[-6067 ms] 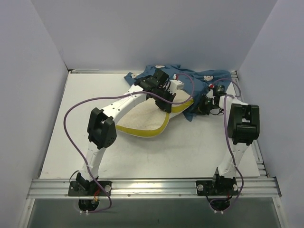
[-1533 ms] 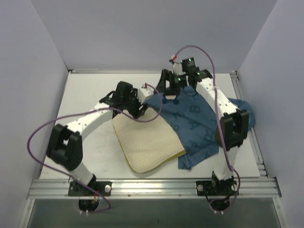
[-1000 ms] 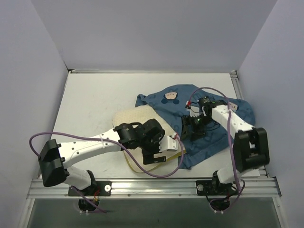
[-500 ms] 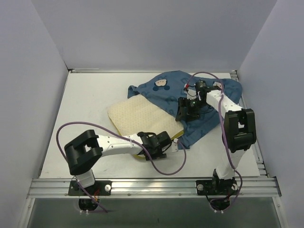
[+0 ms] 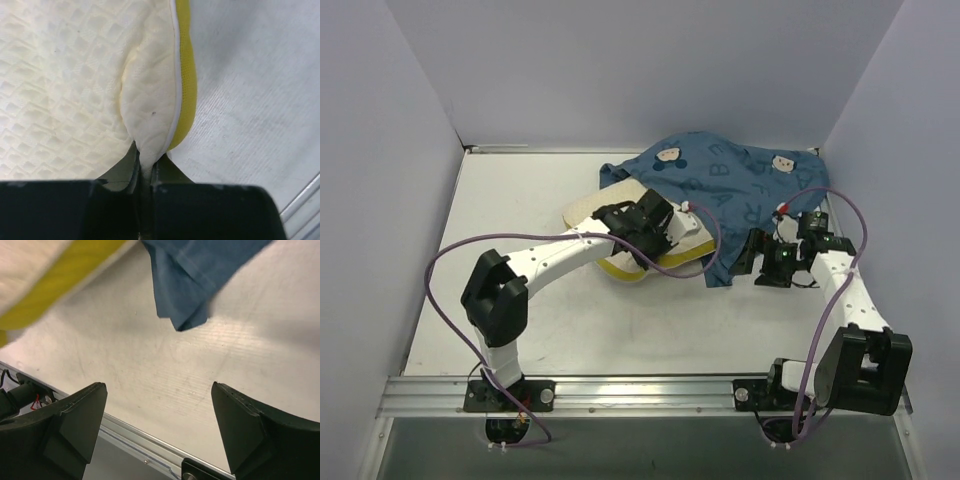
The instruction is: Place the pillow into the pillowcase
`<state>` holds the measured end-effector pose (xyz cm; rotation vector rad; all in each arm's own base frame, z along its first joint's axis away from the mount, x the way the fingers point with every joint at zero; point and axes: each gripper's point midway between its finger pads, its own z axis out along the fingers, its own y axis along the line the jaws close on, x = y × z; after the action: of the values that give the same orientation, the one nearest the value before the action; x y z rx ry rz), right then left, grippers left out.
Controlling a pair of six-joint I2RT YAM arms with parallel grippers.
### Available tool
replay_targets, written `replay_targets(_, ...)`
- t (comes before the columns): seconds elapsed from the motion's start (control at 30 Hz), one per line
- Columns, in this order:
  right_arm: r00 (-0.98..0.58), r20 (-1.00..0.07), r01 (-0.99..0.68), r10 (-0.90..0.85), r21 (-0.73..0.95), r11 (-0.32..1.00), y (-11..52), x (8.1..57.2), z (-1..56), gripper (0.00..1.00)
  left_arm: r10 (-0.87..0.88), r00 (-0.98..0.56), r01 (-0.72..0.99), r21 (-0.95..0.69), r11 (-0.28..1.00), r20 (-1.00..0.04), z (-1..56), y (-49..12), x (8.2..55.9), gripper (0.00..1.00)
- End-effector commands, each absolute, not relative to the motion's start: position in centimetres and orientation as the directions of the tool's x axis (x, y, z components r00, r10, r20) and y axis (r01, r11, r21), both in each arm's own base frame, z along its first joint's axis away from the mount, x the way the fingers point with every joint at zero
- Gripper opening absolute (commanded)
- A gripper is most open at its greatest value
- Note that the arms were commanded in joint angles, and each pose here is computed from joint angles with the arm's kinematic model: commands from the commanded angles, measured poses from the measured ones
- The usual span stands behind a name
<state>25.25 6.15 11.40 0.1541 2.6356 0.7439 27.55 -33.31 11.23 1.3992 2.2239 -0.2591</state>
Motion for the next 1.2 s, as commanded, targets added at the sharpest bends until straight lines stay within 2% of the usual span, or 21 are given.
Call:
replay_targets(0.0, -0.910, -0.330, 0.018, 0.250, 0.572, 0.820, 7.4, 24.6, 9.3, 0.89, 0.658, -0.413, 0.891, -0.127, 0.437, -0.630, 18.1, -35.7, 25.9, 0.00)
replay_targets(0.03, -0.909, -0.331, 0.017, 0.252, 0.576, 0.817, 7.9, 24.4, 8.2, 0.92, 0.641, -0.420, 0.895, -0.175, 0.411, -0.643, 18.9, -36.1, 25.3, 0.00)
replay_targets(0.07, -0.883, -0.396, -0.021, 0.251, 0.568, 0.823, 8.0, 26.1, 8.0, 0.93, 0.623, -0.428, 0.891, -0.190, 0.413, -0.655, 19.6, -36.3, 25.6, 0.00)
replay_targets(0.27, -0.879, -0.409, -0.003, 0.244, 0.516, 0.856, 8.8, 30.3, 4.7, 0.94, 0.522, -0.525, 0.844, -0.332, 0.421, -0.672, 22.3, -36.7, 26.5, 0.00)
replay_targets(0.33, -0.880, -0.415, -0.015, 0.228, 0.506, 0.862, 9.4, 31.1, 4.1, 0.90, 0.480, -0.560, 0.821, -0.374, 0.432, -0.675, 23.4, -36.9, 27.3, 0.00)
replay_targets(0.43, -0.865, -0.459, -0.056, 0.204, 0.491, 0.869, 9.9, 32.9, 4.5, 0.62, 0.429, -0.574, 0.809, -0.405, 0.425, -0.697, 25.1, -37.0, 28.1, 0.00)
replay_targets(0.47, -0.853, -0.485, -0.090, 0.193, 0.500, 0.861, 10.3, 33.3, 5.5, 0.37, 0.415, -0.572, 0.810, -0.409, 0.419, -0.707, 25.6, -37.2, 28.3, 0.00)
replay_targets(0.53, -0.837, -0.524, -0.165, 0.155, 0.513, 0.843, 11.4, 33.5, 7.4, 0.08, 0.391, -0.572, 0.809, -0.418, 0.413, -0.721, 26.5, -37.4, 28.6, 0.00)
replay_targets(0.57, -0.847, -0.518, -0.208, 0.118, 0.528, 0.823, 12.1, 32.3, 8.7, 0.00, 0.374, -0.573, 0.807, -0.424, 0.411, -0.729, 26.9, -37.7, 28.8, 0.00)
replay_targets(0.67, -0.829, -0.555, -0.325, 0.062, 0.570, 0.754, 14.1, 30.3, 13.5, 0.00, 0.327, -0.570, 0.803, -0.427, 0.416, -0.754, 27.9, -38.3, 29.6, 0.00)
replay_targets(0.73, -0.784, -0.620, -0.475, -0.005, 0.595, 0.648, 16.2, 27.7, 18.1, 0.00, 0.275, -0.572, 0.791, -0.431, 0.435, -0.773, 28.6, -39.1, 30.6, 0.00)
replay_targets(0.77, -0.794, -0.607, -0.494, -0.031, 0.616, 0.614, 16.7, 25.9, 19.0, 0.00, 0.246, -0.585, 0.777, -0.446, 0.445, -0.773, 28.9, -39.4, 30.9, 0.00)
replay_targets(0.93, -0.719, -0.685, -0.673, -0.121, 0.641, 0.369, 19.5, 18.7, 25.2, 0.00, 0.152, -0.542, 0.756, -0.401, 0.517, -0.826, 29.0, -41.7, 34.2, 0.00)
replay_targets(1.03, -0.696, -0.705, -0.704, -0.136, 0.632, 0.324, 19.7, 17.2, 26.9, 0.00, 0.150, -0.521, 0.726, -0.343, 0.596, -0.841, 27.1, -42.6, 35.8, 0.00)
replay_targets(1.17, -0.729, -0.659, -0.679, -0.186, 0.661, 0.319, 19.1, 16.7, 26.2, 0.00, 0.182, -0.539, 0.635, -0.254, 0.730, -0.823, 23.5, -41.2, 37.1, 0.00)
